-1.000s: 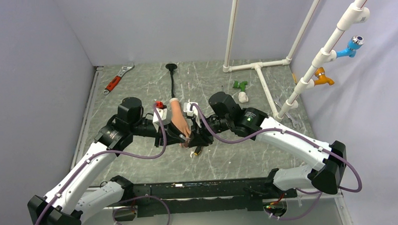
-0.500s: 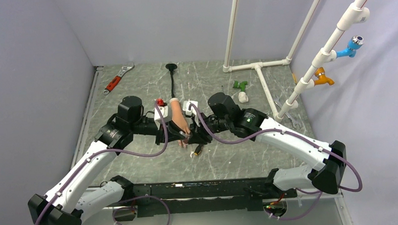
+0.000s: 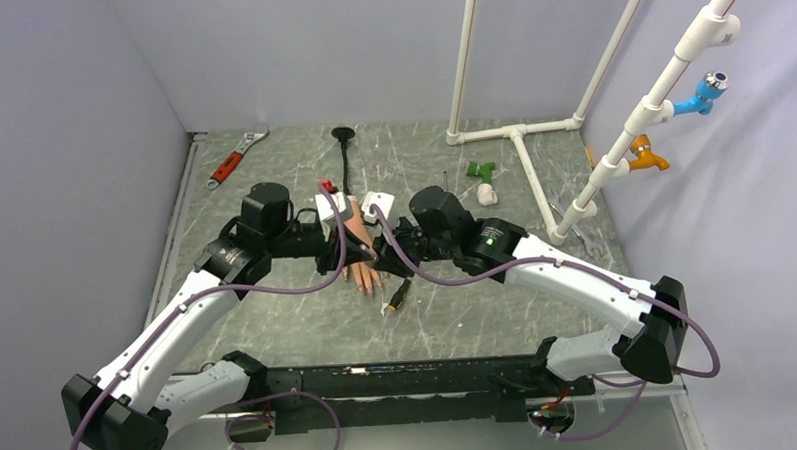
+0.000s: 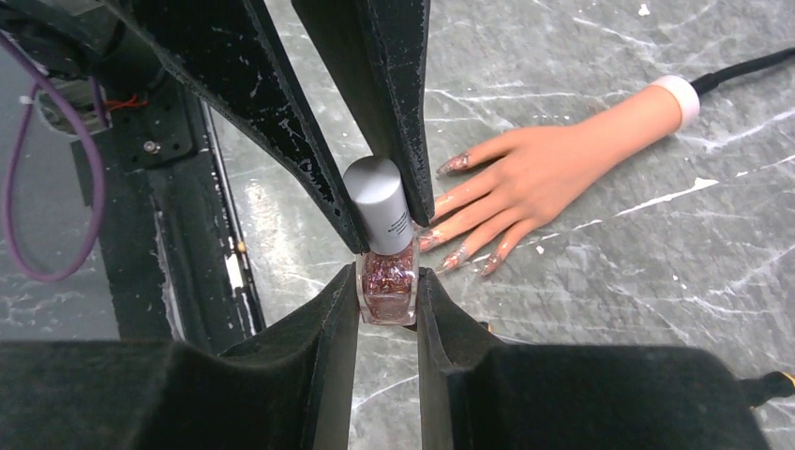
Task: Paint the nails
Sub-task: Unscrew the nail polish bottle.
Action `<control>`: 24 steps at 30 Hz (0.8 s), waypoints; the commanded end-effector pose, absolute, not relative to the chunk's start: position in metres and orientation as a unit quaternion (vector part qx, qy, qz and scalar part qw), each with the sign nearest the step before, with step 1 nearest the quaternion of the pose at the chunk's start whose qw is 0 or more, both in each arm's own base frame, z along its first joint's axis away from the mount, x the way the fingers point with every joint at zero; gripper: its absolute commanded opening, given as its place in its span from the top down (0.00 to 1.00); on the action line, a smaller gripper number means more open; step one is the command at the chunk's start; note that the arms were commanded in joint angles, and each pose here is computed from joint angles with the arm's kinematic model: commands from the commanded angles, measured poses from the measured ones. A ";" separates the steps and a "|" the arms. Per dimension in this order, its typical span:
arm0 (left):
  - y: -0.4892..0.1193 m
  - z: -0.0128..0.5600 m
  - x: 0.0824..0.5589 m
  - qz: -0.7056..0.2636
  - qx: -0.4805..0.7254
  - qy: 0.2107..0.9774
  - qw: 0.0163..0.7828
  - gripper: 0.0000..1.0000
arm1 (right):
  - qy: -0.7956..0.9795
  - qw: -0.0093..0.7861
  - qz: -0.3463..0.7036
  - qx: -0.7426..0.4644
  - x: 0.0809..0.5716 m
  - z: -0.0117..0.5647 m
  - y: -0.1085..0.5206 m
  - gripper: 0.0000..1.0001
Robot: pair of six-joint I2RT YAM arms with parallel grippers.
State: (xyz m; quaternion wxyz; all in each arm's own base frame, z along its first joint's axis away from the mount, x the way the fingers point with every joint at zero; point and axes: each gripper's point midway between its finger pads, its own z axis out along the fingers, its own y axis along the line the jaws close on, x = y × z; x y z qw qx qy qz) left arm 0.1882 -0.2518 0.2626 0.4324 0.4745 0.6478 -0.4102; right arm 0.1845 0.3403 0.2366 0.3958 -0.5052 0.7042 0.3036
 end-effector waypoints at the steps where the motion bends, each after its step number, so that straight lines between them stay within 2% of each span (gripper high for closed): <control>1: -0.253 0.271 0.190 -0.411 0.463 0.655 0.432 1.00 | 0.685 0.463 0.300 -0.476 0.206 0.274 0.361 1.00; 6: -0.252 0.273 0.189 -0.410 0.463 0.654 0.435 1.00 | 0.687 0.465 0.293 -0.476 0.208 0.272 0.363 1.00; 10: -0.251 0.277 0.187 -0.408 0.465 0.650 0.442 0.90 | 0.685 0.467 0.293 -0.476 0.207 0.271 0.360 1.00; 18: -0.249 0.279 0.186 -0.406 0.468 0.648 0.444 0.83 | 0.676 0.477 0.302 -0.473 0.200 0.277 0.354 1.00; 24: -0.251 0.284 0.188 -0.411 0.454 0.649 0.452 1.00 | 0.677 0.482 0.306 -0.464 0.200 0.277 0.352 1.00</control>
